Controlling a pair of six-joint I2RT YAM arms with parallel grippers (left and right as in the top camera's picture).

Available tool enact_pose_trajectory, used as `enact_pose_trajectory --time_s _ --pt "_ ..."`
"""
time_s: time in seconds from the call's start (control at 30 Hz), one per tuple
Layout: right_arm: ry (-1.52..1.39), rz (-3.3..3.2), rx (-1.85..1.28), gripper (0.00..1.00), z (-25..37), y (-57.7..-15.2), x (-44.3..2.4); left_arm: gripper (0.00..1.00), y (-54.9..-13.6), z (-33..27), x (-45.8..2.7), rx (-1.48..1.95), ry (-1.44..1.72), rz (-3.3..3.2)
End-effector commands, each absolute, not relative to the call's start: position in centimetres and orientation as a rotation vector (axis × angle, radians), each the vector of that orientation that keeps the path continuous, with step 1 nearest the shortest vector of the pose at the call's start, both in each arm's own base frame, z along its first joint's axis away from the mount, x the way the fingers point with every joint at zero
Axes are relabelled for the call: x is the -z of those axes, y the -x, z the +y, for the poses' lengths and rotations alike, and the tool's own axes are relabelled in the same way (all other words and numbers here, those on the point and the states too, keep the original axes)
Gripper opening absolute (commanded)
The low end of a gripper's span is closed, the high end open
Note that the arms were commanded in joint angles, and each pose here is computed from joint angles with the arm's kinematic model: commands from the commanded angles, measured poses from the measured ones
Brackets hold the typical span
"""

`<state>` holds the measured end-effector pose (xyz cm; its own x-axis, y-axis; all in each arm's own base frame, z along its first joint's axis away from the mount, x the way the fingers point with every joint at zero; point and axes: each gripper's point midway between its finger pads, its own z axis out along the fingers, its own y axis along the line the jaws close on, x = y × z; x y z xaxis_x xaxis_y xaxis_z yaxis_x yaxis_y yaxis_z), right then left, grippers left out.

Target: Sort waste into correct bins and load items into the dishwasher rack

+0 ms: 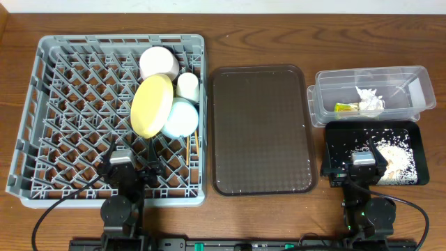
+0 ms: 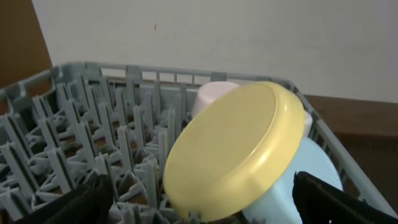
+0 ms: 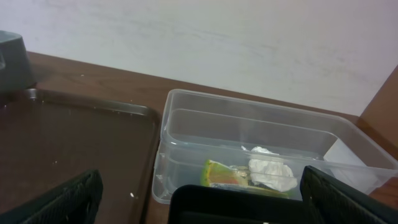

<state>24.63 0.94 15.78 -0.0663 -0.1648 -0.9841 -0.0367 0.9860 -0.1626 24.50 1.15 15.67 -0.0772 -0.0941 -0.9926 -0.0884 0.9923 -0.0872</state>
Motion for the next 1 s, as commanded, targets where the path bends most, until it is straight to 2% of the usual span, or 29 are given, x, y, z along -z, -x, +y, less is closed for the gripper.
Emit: enact_pose_trajectory --time_s 0.0,0.97 --pt "0.137 1.635 0.095 0.99 0.92 -24.6 -15.78 0.93 -24.37 1.29 -14.1 0.005 0.158 1.7" --pt "0.137 1.635 0.095 0.99 0.92 -24.6 -15.78 0.93 -24.34 1.25 -13.75 0.007 0.157 1.715"
